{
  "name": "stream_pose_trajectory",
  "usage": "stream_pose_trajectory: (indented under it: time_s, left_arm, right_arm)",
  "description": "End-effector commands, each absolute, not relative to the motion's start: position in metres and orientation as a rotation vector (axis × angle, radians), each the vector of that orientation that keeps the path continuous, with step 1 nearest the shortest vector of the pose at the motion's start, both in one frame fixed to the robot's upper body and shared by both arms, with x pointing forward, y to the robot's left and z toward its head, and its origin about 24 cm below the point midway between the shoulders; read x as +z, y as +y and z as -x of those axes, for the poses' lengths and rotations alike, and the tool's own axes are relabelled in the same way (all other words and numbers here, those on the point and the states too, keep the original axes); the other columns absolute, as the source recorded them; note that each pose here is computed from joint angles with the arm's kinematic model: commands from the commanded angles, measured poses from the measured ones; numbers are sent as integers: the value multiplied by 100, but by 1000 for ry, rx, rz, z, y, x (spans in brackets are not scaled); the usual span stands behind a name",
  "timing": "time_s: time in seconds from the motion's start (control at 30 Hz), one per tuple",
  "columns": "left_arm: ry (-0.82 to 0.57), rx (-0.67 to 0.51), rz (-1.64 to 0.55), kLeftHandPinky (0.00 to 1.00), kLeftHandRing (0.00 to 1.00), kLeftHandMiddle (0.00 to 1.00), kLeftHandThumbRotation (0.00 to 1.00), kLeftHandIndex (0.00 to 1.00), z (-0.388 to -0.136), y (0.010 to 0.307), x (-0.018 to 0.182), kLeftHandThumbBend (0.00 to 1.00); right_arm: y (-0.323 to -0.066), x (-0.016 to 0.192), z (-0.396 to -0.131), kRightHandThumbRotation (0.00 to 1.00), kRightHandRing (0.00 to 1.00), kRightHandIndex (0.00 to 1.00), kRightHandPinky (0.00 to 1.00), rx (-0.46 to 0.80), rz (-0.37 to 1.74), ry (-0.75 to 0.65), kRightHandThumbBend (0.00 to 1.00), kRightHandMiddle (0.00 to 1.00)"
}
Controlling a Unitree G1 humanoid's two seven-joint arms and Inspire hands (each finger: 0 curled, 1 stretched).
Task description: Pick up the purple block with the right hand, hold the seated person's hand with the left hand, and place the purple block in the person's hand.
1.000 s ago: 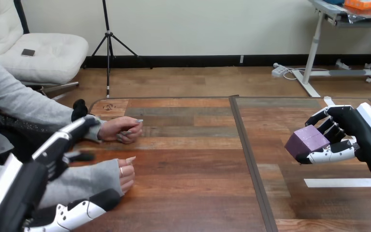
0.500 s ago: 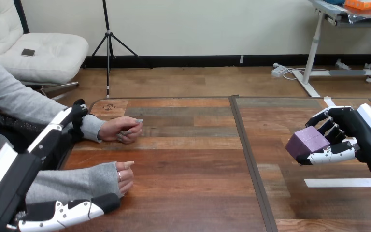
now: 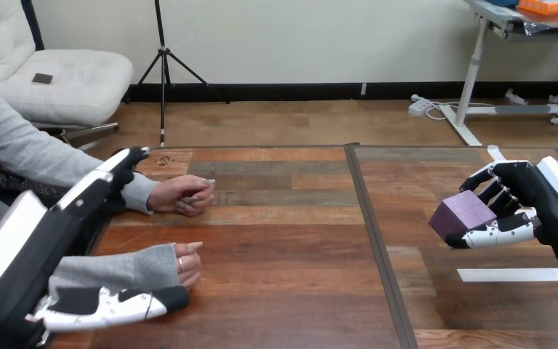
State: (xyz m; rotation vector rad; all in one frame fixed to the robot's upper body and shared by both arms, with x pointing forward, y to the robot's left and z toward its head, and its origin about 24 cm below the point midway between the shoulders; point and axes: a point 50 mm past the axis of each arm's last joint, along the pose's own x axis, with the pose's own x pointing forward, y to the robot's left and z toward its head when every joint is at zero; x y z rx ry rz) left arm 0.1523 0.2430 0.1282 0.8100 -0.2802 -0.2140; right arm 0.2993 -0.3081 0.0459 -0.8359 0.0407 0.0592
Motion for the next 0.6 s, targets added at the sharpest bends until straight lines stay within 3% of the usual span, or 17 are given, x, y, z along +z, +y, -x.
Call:
stream_pose_trajectory:
  time_s: [0.0,0.23,0.57]
  left_arm:
    - [-303,-186,-941,60,86,91,36,89,-164,247,138,100]
    - [-258,-189,-1095,59,82,87,42,87,-172,250,137,100]
    - [-237,-240,-1196,60,79,84,41,85,-181,250,134,100]
  right_arm:
    - [-304,73,-317,0,38,44,35,32,840,-52,82,42]
    - [-304,73,-317,0,38,44,35,27,844,-63,82,42]
    - [-305,74,-317,0,39,44,36,26,842,-65,82,42]
